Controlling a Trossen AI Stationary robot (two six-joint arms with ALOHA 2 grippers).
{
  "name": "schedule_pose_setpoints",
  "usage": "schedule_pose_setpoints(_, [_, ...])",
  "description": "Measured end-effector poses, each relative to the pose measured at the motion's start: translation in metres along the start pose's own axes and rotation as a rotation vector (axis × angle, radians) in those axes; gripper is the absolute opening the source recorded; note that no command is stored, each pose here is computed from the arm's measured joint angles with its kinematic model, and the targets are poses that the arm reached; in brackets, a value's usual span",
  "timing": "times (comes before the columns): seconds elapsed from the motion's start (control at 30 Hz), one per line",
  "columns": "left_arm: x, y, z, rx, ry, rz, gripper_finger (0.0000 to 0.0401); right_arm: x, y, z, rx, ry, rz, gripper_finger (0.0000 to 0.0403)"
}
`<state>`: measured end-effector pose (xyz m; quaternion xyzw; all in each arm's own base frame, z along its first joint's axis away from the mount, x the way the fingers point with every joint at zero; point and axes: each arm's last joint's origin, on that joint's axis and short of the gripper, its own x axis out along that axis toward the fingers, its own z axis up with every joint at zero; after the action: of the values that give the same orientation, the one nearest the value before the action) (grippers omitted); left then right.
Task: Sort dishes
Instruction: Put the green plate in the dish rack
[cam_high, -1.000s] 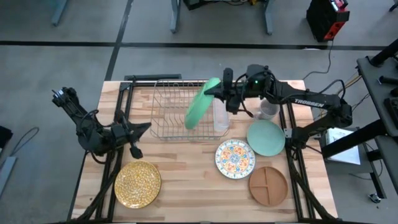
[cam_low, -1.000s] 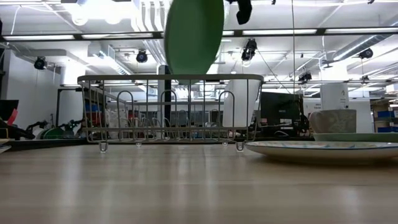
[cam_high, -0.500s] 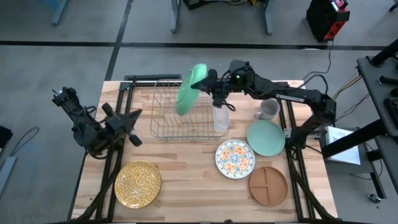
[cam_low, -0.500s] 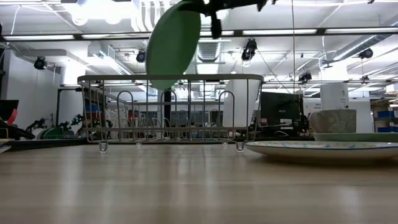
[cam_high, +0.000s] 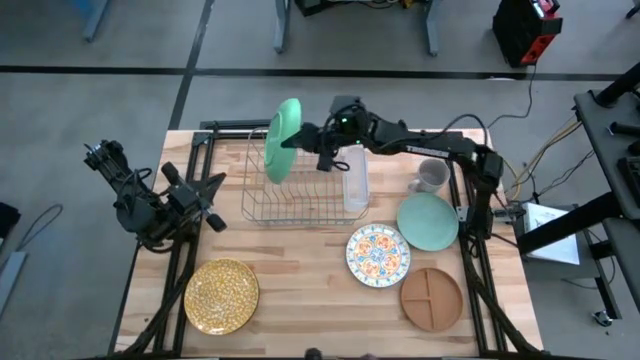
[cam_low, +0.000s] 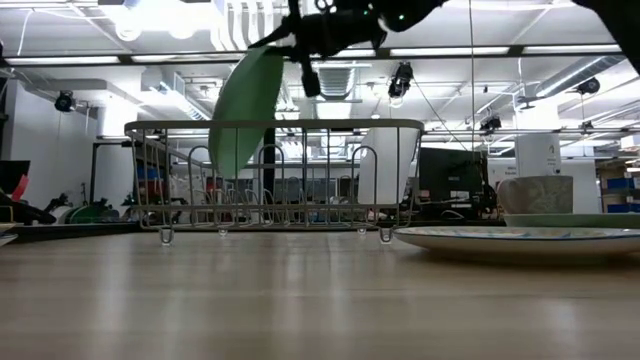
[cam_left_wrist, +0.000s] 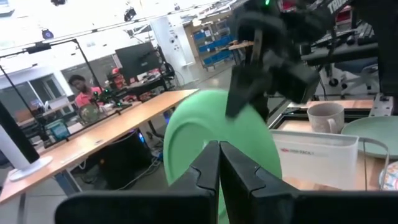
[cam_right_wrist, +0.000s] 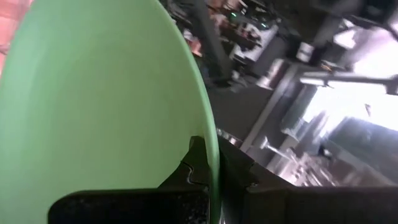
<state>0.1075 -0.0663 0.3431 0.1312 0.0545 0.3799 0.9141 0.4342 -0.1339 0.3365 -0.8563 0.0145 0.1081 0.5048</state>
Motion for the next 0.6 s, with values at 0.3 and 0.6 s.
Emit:
schedule_pose_setpoints(0.3, [0.0,-0.001,-0.002,0.039,0.0,0.0,0.0,0.028,0.023,0.004,-0.003,-0.024,-0.005,0.0])
schedule_pose_setpoints(0.6, [0.0,-0.001,-0.003,0.068,0.0,0.0,0.0,0.032,0.025,0.008,0.066,-0.037,-0.008,0.0])
